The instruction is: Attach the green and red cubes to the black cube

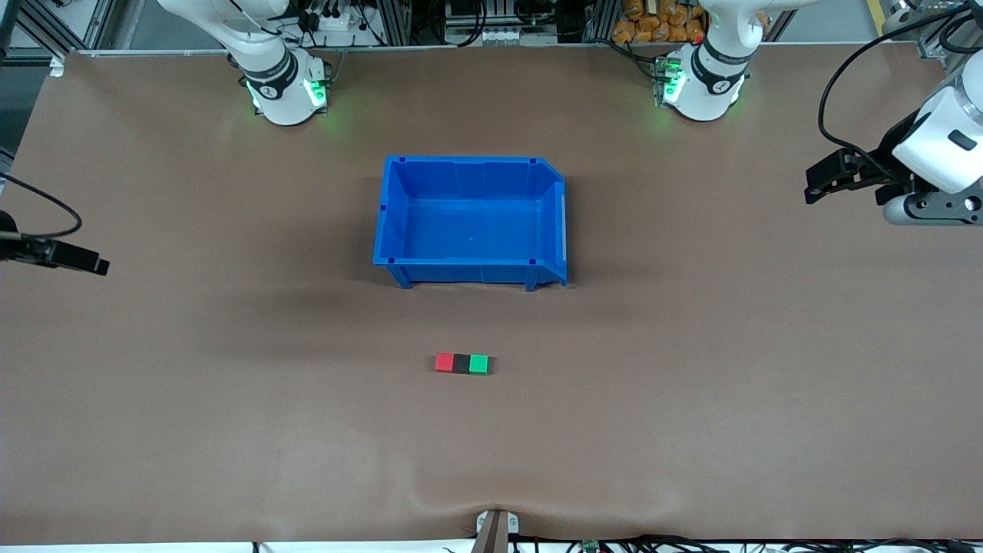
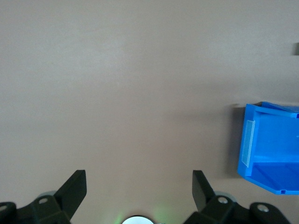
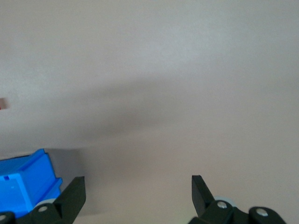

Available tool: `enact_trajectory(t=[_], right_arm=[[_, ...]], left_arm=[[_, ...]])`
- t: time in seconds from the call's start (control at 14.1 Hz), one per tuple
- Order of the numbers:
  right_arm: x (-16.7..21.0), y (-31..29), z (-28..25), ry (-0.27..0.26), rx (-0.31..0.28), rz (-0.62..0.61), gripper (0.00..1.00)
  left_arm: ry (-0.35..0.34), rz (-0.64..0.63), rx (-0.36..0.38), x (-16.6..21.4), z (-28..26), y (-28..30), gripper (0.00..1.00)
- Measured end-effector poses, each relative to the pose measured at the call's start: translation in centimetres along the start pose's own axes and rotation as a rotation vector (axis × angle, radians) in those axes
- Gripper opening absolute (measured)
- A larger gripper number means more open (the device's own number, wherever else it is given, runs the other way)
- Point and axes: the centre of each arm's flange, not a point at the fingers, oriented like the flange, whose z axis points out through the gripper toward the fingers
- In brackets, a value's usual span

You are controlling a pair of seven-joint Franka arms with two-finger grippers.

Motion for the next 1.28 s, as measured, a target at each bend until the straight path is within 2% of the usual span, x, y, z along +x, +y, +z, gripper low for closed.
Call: enact_trajectory(t=[0.14,0.64,1.28], right_arm=[[-0.5,1.1,-0.3,-0.01,0.003,0.016,1.0],[-3.3,1.4,-3.4,0.003,0.009,0.015,1.0],[-4.1,3.2,-4.3,0.005,0.008,-0.002,1.0]], left_arm=[[0.0,0.0,0.0,0.0,0.0,0.0,1.0],[0.0,0.0,0.0,0.0,0.0,0.0,1.0],[0.0,-0.002,0.0,0.0,0.0,-0.1,1.0]])
